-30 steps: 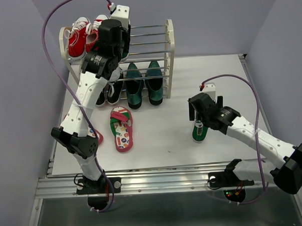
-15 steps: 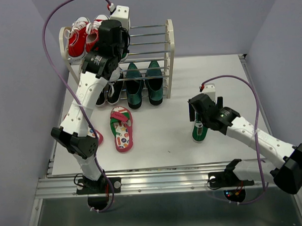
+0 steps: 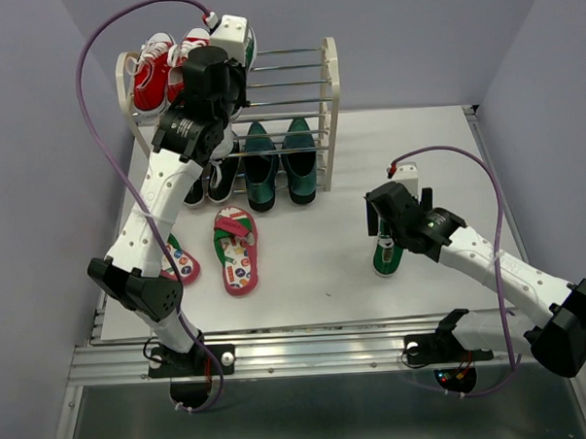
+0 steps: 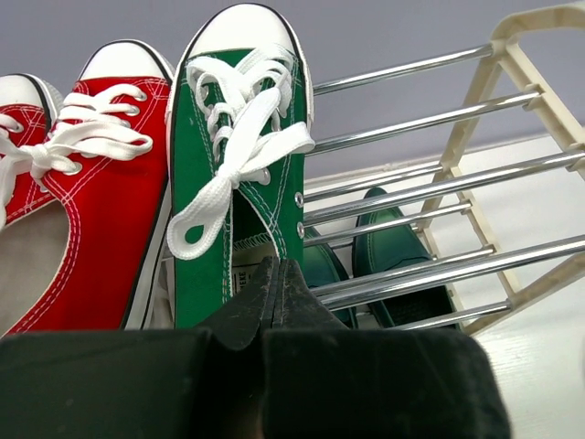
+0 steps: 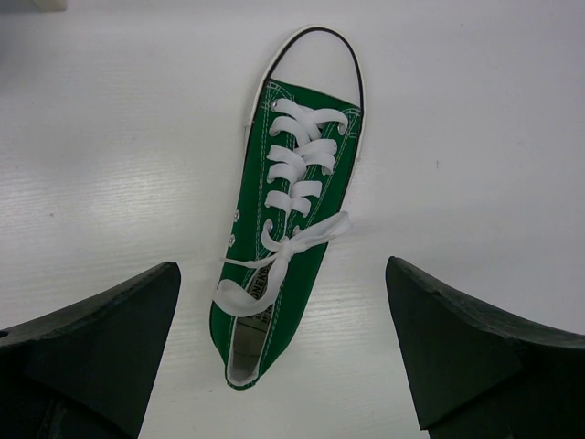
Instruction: Place and organize the shoes onto the shoe shelf
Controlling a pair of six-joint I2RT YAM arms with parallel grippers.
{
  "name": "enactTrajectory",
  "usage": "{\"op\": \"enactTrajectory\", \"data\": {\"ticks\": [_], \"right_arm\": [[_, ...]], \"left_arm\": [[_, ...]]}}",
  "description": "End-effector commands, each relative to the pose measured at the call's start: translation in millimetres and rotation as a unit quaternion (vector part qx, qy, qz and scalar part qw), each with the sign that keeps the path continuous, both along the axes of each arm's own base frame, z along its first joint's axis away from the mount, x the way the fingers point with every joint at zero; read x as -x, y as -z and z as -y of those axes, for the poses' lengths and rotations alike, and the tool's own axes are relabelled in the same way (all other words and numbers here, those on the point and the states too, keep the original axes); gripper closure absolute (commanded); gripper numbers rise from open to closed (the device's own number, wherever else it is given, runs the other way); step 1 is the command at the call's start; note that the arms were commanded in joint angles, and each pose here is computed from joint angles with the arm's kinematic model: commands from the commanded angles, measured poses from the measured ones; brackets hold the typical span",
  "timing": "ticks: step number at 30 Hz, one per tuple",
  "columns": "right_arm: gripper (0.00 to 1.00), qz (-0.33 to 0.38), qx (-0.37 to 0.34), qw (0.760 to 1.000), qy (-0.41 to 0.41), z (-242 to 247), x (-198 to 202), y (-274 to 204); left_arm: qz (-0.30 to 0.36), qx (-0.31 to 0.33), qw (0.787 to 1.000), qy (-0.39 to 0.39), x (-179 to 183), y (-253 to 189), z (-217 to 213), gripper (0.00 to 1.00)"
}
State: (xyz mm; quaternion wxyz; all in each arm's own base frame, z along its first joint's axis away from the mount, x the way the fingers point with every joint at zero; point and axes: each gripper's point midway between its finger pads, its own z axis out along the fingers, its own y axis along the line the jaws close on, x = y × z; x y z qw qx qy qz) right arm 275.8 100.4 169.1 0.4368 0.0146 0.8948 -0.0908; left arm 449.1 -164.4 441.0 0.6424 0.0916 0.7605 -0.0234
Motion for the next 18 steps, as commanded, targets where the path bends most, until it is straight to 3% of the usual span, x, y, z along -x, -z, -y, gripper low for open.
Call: {"op": "enactTrajectory", "data": {"ticks": [1, 10, 18], "right_arm": [[0.00, 0.020, -0.004, 1.000, 0.014, 3, -5, -6], [0.00, 0.026, -0.009, 0.999, 0.016, 4, -5, -9], [0.00, 0.028, -0.011, 0.999, 0.017, 5, -4, -10]], "left_arm": [[0.046, 0.043, 0.998, -0.002, 4, -30, -2, 1.00], [0.088, 0.139, 0.986, 0.039, 10, -62, 18, 1.00], [0.093, 0.131, 0.985, 0.056, 11, -61, 23, 1.00]]}}
